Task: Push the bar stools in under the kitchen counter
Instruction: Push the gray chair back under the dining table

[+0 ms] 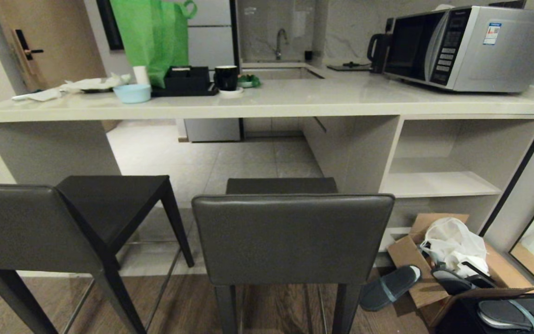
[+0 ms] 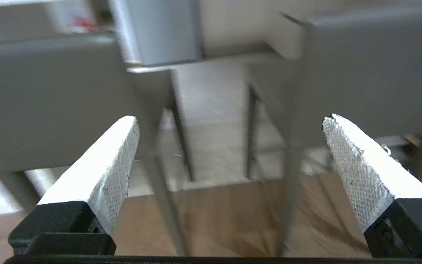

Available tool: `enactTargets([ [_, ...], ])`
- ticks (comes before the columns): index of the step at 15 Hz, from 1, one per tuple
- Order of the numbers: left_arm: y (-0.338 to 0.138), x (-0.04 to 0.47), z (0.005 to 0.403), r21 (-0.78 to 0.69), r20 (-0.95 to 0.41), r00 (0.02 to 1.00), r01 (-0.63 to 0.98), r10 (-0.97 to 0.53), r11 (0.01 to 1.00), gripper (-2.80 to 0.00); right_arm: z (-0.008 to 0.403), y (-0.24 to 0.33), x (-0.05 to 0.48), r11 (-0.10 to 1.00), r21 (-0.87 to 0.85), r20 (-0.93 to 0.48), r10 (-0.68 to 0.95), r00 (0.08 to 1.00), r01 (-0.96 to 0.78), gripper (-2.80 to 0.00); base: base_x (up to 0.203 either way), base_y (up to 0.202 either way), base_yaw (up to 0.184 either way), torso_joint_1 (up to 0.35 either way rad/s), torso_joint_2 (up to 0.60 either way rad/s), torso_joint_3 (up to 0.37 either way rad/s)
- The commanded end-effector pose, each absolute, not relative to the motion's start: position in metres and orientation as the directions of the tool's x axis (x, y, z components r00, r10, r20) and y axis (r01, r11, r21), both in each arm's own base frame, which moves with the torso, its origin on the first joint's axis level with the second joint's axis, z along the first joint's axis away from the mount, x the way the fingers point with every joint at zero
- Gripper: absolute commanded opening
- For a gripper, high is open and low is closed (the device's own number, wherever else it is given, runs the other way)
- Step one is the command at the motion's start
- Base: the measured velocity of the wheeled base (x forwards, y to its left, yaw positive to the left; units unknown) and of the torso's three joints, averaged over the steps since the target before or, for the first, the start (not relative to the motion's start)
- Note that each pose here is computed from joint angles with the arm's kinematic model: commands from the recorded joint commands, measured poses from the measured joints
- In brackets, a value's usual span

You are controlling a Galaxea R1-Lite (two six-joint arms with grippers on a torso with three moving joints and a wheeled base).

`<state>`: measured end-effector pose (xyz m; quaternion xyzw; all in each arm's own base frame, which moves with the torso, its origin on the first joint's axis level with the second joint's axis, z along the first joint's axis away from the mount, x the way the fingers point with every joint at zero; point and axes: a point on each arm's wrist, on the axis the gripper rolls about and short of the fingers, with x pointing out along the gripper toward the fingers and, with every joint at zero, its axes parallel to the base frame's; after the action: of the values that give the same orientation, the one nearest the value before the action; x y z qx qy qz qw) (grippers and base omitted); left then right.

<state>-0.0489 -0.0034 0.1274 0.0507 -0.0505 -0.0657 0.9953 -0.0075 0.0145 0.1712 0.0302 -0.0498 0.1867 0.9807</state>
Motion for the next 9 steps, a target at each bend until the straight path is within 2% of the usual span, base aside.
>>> enactTargets([
  [1, -0.005, -0.048, 0.123, 0.109, 0.060, 0.977, 0.199, -0.206, 0.974, 0.00, 0.200, 0.014, -0.005, 0.892, 0.087, 0.133, 0.430, 0.893, -0.443, 0.00, 0.000, 0.000, 0.000, 0.000, 0.00, 0.000],
  [4, -0.005, -0.047, 0.127, 0.107, 0.055, 0.976, 0.202, -0.209, 0.974, 0.00, 0.228, 0.014, -0.013, 0.829, 0.117, 0.158, 0.528, 0.835, -0.547, 0.00, 0.000, 0.000, 0.000, 0.000, 0.00, 0.000],
  [7, -0.005, -0.048, 0.127, 0.108, 0.062, 0.976, 0.201, -0.209, 0.974, 0.00, 0.209, 0.013, -0.046, 0.778, 0.114, 0.161, 0.599, 0.785, -0.617, 0.00, 0.000, 0.000, 0.000, 0.000, 0.00, 0.000],
  [9, -0.005, -0.048, 0.123, 0.110, 0.063, 0.976, 0.199, -0.206, 0.974, 0.00, 0.183, 0.012, -0.061, 0.786, 0.105, 0.174, 0.589, 0.789, -0.610, 0.00, 0.000, 0.000, 0.000, 0.000, 0.00, 0.000],
])
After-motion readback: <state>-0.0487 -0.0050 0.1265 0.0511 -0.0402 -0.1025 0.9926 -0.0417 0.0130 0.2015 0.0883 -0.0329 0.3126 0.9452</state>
